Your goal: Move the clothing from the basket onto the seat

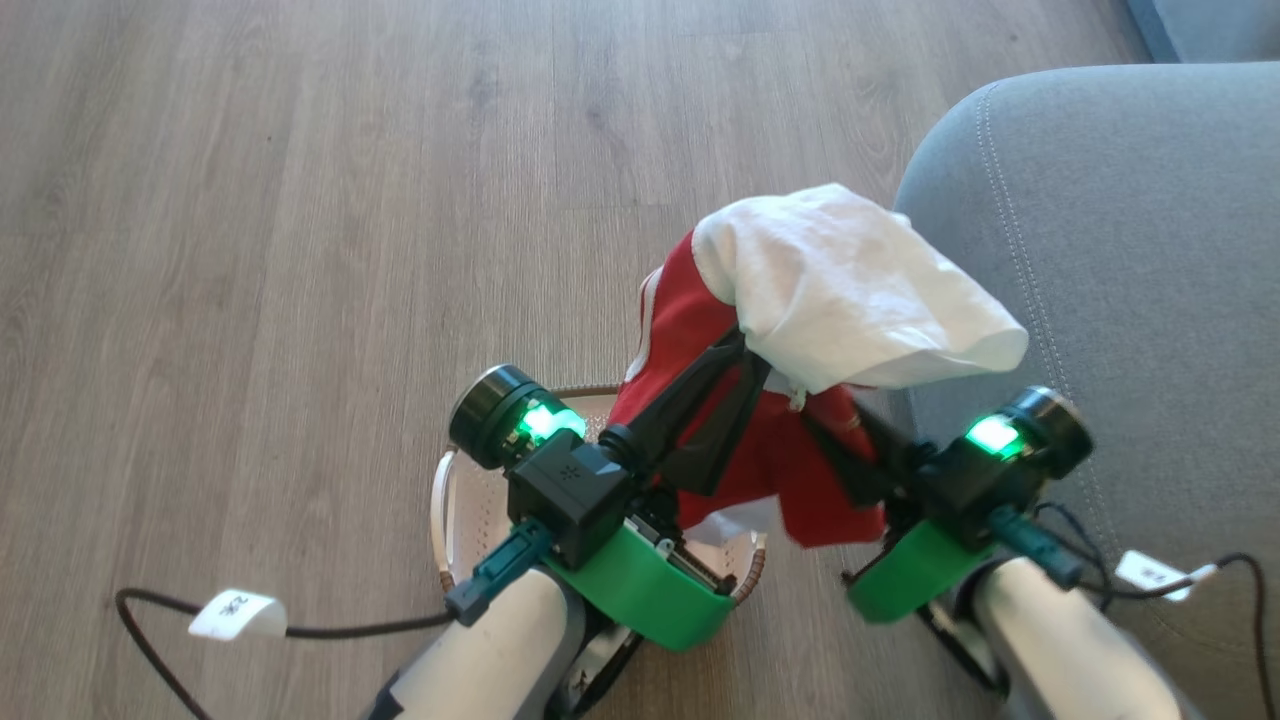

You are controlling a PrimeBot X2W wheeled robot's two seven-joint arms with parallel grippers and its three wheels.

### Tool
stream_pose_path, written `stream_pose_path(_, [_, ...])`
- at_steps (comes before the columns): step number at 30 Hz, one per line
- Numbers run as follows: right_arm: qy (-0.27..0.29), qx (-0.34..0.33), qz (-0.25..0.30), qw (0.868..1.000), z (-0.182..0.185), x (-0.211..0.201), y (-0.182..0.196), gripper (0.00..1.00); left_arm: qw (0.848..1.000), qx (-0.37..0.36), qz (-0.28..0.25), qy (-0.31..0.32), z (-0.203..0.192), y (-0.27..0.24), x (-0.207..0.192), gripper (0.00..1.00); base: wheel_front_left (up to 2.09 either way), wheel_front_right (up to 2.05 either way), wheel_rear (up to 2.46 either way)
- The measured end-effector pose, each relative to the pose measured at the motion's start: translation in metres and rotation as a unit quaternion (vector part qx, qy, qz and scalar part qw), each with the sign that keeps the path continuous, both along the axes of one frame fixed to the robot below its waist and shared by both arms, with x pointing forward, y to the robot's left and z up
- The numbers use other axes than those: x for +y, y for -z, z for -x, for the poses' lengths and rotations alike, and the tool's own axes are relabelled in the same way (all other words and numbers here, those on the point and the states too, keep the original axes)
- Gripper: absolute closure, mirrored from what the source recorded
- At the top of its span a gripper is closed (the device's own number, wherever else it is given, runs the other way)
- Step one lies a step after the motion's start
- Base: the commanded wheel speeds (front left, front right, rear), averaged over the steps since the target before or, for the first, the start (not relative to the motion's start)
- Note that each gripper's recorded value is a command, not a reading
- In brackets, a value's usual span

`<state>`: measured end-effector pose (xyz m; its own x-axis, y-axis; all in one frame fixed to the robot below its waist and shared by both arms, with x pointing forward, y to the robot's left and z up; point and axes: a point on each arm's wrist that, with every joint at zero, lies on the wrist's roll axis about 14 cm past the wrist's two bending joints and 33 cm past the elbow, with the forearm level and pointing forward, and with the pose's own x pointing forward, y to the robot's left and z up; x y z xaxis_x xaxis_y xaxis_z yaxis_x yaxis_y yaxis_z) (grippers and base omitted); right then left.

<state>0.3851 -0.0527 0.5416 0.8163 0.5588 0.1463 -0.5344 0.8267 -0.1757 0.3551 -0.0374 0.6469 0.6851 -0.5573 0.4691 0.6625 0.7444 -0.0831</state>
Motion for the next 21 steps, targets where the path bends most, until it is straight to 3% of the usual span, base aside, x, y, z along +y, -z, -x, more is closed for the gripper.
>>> stream_pose_path(3, [0.034, -0.008, -0.029, 0.999, -0.011, -0.015, -0.012, 1.00, 1.000, -0.002, 0.003, -0.002, 0.000, -0.002, 0.001, 1.00, 0.00, 0.00, 0.00])
stream_pose_path(6, [0.070, -0.006, -0.104, 0.992, -0.020, -0.029, -0.028, 1.00, 1.000, -0.003, 0.004, -0.003, 0.000, -0.003, 0.002, 1.00, 0.00, 0.00, 0.00])
stream_pose_path(21, [0.100, -0.078, -0.192, 0.973, -0.018, -0.053, -0.088, 1.00, 1.000, 0.005, -0.012, -0.012, -0.001, 0.006, 0.004, 1.00, 0.00, 0.00, 0.00])
